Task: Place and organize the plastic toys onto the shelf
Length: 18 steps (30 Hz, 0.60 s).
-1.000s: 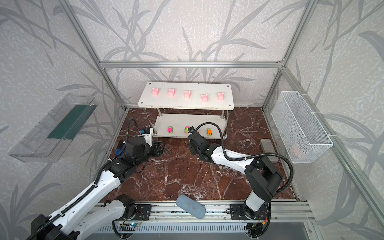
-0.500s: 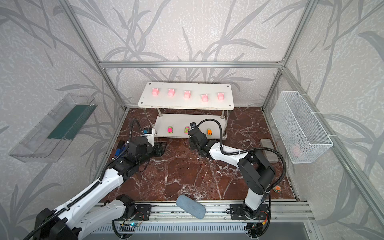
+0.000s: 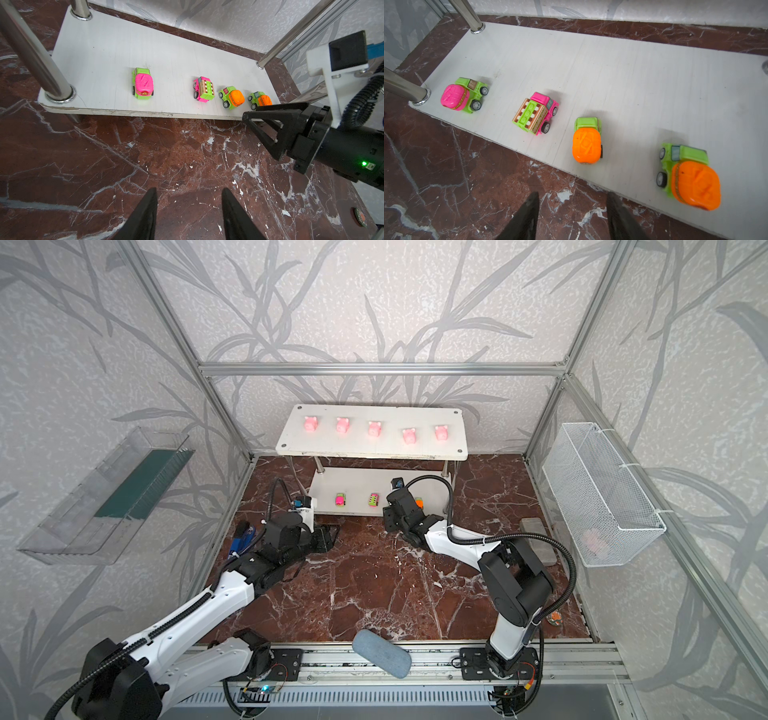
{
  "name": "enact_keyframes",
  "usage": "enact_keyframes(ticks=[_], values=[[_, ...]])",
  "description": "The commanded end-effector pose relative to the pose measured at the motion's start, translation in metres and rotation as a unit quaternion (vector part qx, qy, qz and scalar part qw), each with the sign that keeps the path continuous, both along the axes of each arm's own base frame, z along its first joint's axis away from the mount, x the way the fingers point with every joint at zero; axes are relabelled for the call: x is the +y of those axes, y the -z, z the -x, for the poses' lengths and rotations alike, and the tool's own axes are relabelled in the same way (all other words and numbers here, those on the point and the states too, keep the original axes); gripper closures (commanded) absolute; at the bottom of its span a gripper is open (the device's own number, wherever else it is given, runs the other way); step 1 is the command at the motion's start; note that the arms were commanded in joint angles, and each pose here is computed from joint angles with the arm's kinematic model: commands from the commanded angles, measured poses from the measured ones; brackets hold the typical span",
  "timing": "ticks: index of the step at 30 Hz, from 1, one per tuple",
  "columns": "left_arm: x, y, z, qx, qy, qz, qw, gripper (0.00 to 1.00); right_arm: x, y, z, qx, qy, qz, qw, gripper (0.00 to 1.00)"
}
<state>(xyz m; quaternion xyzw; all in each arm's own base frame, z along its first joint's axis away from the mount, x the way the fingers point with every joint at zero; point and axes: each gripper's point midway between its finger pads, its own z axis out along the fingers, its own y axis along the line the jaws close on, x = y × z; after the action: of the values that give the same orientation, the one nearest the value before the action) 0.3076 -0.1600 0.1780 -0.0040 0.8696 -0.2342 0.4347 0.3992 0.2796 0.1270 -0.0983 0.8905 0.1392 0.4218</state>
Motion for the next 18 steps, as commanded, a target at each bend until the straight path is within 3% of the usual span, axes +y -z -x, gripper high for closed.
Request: enact_keyframes(ticks=[1,18], values=[[-0.004,0.001,0.000,-0.003,0.004,0.007,1.000,0.51,0.006,-0.004,-0.008,0.002,0.003,-0.021,1.000,0.47],[-0.006,0.005,0.001,0.001,0.007,0.011,1.000,0.51,0.001,0.003,-0.028,-0.012,0.023,0.020,0.999,0.47]])
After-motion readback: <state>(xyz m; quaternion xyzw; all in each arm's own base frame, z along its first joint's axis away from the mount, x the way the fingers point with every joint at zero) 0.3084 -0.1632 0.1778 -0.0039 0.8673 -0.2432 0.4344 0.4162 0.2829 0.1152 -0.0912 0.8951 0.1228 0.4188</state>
